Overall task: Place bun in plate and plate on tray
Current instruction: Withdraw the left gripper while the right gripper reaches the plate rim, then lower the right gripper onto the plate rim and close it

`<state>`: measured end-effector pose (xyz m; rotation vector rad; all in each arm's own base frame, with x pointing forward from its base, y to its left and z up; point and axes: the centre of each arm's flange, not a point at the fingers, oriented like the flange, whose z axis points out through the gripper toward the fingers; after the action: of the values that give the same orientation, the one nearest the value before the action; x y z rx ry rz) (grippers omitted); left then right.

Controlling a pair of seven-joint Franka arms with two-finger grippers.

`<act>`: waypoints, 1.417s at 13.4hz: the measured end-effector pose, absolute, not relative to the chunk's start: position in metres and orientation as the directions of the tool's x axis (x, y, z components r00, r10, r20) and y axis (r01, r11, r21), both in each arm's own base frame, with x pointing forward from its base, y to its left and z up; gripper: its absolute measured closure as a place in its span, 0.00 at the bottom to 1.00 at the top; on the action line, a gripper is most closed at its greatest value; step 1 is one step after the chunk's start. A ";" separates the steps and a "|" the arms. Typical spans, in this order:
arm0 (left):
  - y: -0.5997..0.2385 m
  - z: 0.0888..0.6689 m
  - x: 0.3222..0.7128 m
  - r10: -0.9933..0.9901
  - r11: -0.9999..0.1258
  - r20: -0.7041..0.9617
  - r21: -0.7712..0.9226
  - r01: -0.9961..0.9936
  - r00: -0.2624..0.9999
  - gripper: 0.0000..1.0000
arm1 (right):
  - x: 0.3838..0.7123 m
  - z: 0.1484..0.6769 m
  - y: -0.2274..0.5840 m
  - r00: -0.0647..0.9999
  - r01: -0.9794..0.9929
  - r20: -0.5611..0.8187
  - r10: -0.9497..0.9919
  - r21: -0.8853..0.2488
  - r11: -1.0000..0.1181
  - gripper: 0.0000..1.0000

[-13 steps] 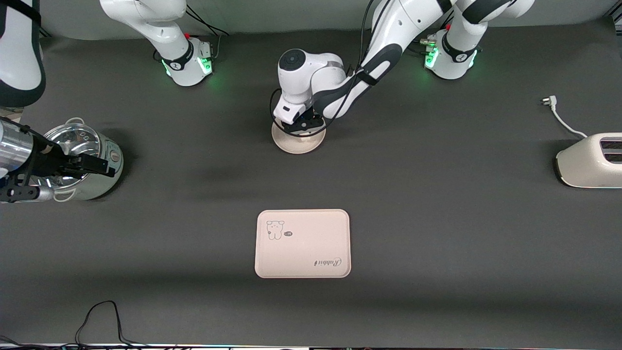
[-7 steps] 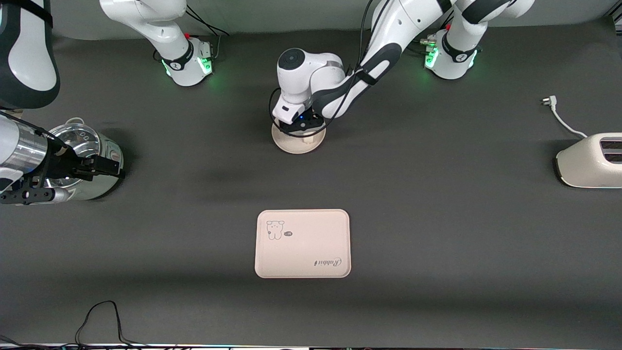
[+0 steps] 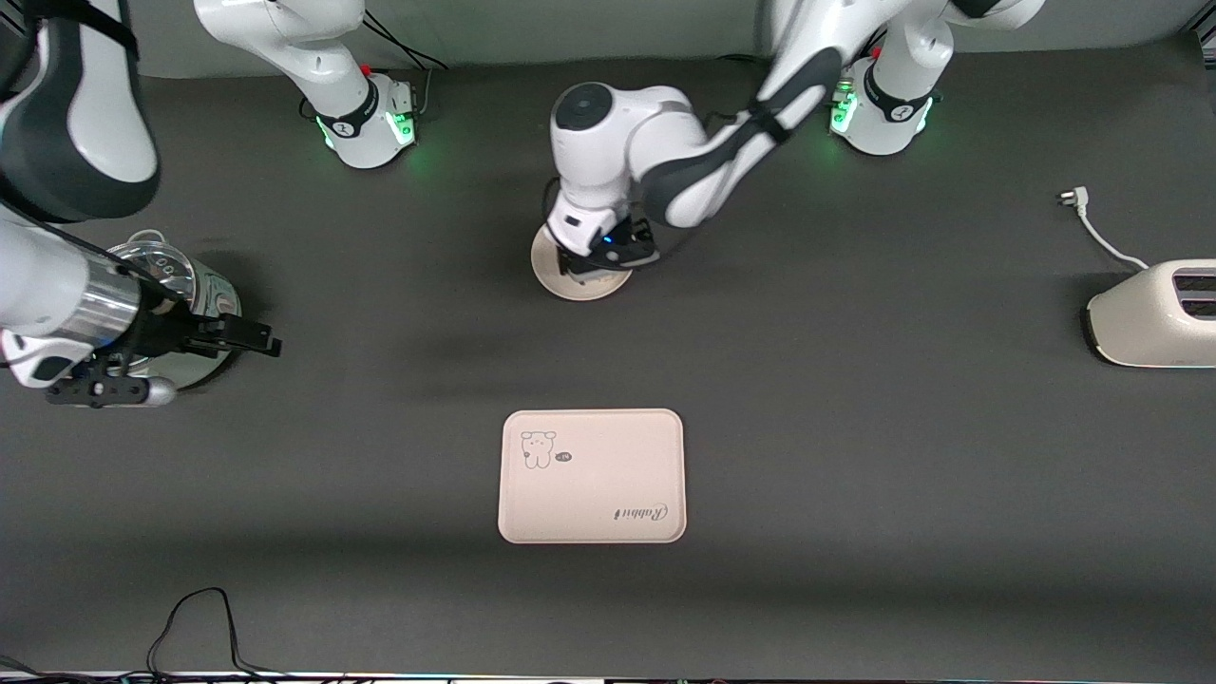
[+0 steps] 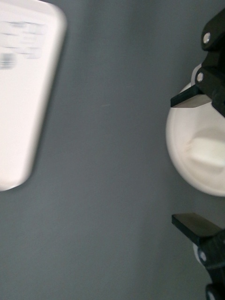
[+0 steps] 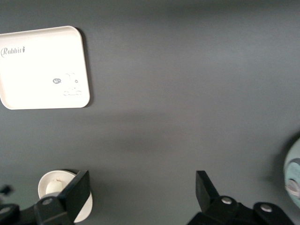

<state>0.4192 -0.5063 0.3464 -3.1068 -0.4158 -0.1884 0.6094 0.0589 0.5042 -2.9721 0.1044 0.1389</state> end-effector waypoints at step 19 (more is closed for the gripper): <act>0.026 0.570 0.605 0.153 -0.985 -0.084 -0.097 0.145 0.985 0.00 | 0.469 0.268 0.250 0.983 -0.110 -0.174 -0.061 -0.289 -0.951 0.00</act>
<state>0.6047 0.0264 0.5700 -3.0395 -0.2288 0.1396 0.4686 0.2497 0.2681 -2.8273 0.1249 0.2341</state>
